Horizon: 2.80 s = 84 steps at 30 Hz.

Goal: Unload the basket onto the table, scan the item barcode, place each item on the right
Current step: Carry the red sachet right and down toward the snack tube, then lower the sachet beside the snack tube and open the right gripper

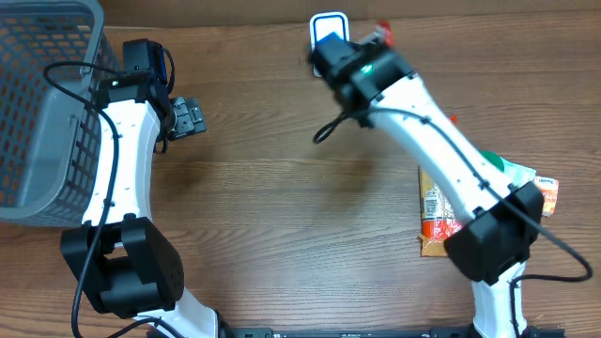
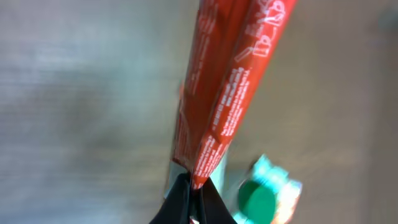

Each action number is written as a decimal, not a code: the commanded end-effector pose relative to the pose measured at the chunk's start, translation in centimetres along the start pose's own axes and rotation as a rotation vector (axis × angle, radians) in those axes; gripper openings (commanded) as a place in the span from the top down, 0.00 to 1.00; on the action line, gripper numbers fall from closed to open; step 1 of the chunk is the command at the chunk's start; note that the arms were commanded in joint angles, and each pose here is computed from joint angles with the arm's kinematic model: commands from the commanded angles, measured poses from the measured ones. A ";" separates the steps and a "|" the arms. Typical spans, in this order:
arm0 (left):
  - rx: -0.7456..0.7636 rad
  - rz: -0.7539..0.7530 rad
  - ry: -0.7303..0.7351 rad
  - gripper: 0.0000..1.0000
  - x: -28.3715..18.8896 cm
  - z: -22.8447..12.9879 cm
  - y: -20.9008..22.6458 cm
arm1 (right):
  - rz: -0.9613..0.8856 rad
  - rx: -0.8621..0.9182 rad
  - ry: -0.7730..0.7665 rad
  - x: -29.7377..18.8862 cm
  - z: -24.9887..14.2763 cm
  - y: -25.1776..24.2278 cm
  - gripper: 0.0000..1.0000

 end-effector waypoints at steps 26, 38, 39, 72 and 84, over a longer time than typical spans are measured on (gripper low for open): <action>0.012 -0.013 -0.024 0.00 -0.8 0.5 -0.3 | 0.218 0.122 0.578 9.8 -11.3 3.2 0.37; 0.012 -0.013 -0.024 0.00 -0.8 0.5 -0.3 | 0.204 0.243 0.534 7.8 -10.7 2.4 0.20; 0.012 -0.013 -0.024 0.00 -0.8 0.5 -0.3 | 0.214 0.249 0.512 7.1 -10.5 2.1 0.20; 0.012 -0.013 -0.024 0.00 -0.8 0.5 -0.3 | 0.384 0.401 0.158 0.6 -5.9 -1.0 0.00; 0.012 -0.013 -0.024 0.00 -0.8 0.5 -0.3 | 0.384 0.401 0.159 0.6 -5.9 -1.0 0.00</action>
Point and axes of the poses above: each gripper's point midway between its finger pads, its own x axis out along the fingers, its own y axis along the line the jaws close on, z = x × y, the point moved 4 cm from there along -x, back along the fingers
